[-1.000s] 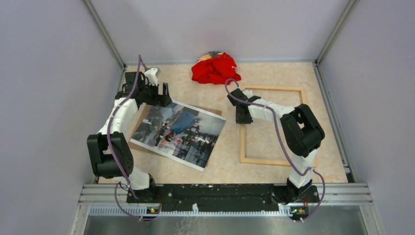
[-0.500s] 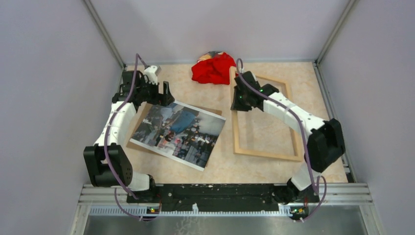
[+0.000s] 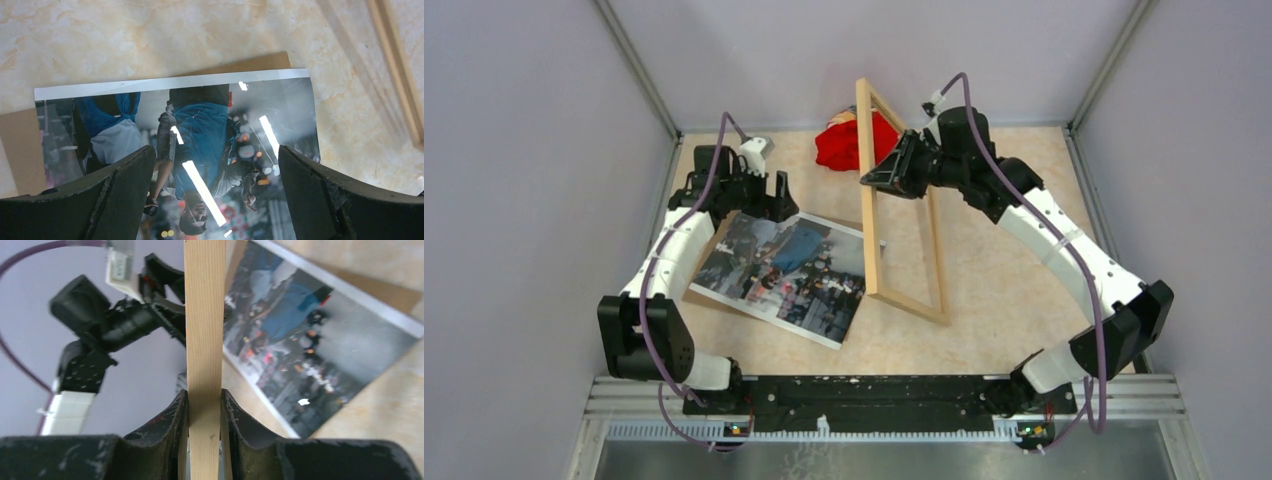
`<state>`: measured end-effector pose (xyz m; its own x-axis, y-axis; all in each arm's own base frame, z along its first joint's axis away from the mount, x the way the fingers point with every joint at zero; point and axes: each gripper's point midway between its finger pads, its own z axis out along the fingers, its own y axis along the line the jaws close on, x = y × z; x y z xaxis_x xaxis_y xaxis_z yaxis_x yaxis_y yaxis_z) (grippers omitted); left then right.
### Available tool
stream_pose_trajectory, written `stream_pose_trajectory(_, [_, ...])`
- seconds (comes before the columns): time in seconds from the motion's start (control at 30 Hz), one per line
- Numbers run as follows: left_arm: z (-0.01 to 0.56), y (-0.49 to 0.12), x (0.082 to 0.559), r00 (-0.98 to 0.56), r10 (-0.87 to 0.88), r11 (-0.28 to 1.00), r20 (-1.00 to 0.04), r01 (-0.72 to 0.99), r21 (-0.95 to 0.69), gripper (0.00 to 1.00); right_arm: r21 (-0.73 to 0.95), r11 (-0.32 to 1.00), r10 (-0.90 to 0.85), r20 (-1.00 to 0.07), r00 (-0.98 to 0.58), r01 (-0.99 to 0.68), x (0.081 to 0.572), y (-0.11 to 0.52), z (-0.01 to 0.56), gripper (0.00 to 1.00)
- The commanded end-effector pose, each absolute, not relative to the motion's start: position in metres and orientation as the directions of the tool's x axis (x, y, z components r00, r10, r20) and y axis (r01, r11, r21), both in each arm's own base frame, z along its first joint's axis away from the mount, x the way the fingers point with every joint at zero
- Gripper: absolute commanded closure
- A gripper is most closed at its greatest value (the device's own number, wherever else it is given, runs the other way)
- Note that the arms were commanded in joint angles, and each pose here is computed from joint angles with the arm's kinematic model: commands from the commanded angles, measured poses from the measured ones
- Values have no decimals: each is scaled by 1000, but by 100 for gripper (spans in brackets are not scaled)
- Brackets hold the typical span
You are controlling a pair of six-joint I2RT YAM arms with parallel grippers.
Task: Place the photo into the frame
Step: Turn over the photo frame at the center of the board.
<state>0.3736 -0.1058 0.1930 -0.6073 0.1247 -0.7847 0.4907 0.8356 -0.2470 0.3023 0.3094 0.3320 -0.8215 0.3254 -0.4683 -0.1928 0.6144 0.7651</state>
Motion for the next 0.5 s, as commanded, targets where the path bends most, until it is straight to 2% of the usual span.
stream_pose_trajectory(0.0, [204, -113, 375, -590, 99, 823, -801, 502, -268, 1, 915, 316, 389, -366, -846, -251, 285, 324, 407, 100])
stream_pose_trajectory(0.13, [203, -115, 375, -598, 94, 821, -796, 499, -278, 1, 955, 176, 410, -292, -864, -239, 285, 320, 420, 100])
stream_pose_trajectory(0.47, [199, -117, 377, -605, 92, 825, -791, 491, -280, 1, 986, 42, 387, -165, -907, -161, 283, 302, 398, 100])
